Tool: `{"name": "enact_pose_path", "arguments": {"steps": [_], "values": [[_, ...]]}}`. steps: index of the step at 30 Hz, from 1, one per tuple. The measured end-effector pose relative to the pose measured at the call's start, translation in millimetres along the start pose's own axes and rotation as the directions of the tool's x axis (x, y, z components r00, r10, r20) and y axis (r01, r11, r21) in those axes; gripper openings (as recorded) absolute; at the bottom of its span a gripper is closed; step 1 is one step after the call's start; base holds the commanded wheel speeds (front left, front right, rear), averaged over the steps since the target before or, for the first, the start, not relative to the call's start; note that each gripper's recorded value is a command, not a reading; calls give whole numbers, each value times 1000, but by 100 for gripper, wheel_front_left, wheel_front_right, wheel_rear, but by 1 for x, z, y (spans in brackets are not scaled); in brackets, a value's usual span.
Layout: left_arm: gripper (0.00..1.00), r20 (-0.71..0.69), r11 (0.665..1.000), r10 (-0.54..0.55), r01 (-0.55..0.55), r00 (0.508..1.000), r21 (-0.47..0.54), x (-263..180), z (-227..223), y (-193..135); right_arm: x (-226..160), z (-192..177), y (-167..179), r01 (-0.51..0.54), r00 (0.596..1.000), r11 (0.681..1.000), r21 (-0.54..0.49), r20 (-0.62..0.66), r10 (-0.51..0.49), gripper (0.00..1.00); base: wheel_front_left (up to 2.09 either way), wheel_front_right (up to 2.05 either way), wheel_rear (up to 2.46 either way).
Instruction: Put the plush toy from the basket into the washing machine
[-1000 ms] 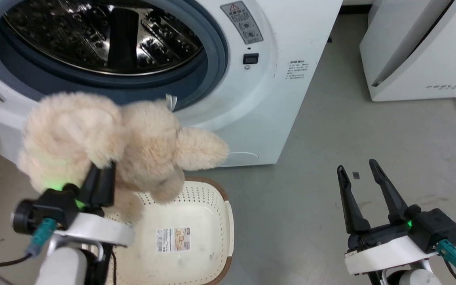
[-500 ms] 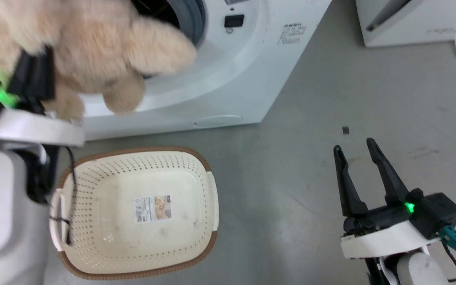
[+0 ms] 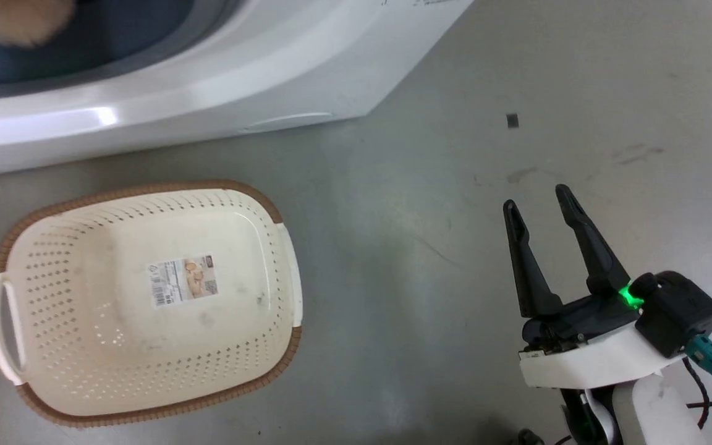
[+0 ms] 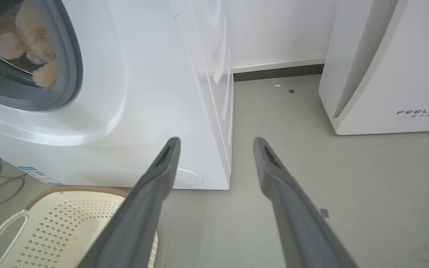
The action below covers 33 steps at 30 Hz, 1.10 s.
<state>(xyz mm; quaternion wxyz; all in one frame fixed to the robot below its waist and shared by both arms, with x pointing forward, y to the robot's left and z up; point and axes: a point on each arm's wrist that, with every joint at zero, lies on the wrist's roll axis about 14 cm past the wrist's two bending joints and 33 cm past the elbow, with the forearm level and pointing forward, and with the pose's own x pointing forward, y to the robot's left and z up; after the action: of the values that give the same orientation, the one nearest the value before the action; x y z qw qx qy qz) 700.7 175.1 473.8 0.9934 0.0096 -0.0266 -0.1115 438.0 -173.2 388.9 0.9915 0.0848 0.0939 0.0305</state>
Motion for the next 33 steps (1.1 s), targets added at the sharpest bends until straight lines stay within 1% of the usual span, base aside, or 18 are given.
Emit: {"name": "enact_pose_path", "arguments": {"steps": [4,6,9,12,13,17,23,24,28,33], "values": [[0,-7,1000,19,-19,1000,6,22,-8,10,3,-11,-6,15,1000,1000,2,-26,-15,100,0,0,0],[0,-36,1000,27,-27,999,7,29,-20,14,5,-16,-8,18,999,1000,3,-39,-18,100,0,0,0],[0,-142,1000,9,-8,990,11,32,-53,9,8,-21,-9,19,999,1000,6,-47,-19,100,0,0,0],[0,-277,1000,-21,25,961,11,26,-92,0,11,-25,-9,18,998,1000,7,-55,-17,100,0,0,0],[0,-298,999,-33,42,954,22,25,-98,-2,11,-26,-9,17,998,1000,7,-57,-16,100,0,0,0],[0,-357,997,-50,65,933,31,23,-111,-1,15,-28,-8,10,998,1000,8,-56,-10,100,0,0,0],[0,-400,995,-69,92,914,36,18,-115,-1,18,-24,-6,2,999,1000,9,-44,-2,100,0,0,0],[100,-394,995,-69,91,917,37,17,-113,0,18,-22,-5,1,999,1000,9,-39,-1,100,0,0,0],[100,-377,995,-60,86,924,53,11,-107,5,17,-12,-4,-2,1000,1000,5,-16,2,100,0,0,0],[100,-357,995,-65,87,932,46,-7,-95,1,14,8,-2,-7,999,1000,-3,33,7,100,0,0,0]]}}
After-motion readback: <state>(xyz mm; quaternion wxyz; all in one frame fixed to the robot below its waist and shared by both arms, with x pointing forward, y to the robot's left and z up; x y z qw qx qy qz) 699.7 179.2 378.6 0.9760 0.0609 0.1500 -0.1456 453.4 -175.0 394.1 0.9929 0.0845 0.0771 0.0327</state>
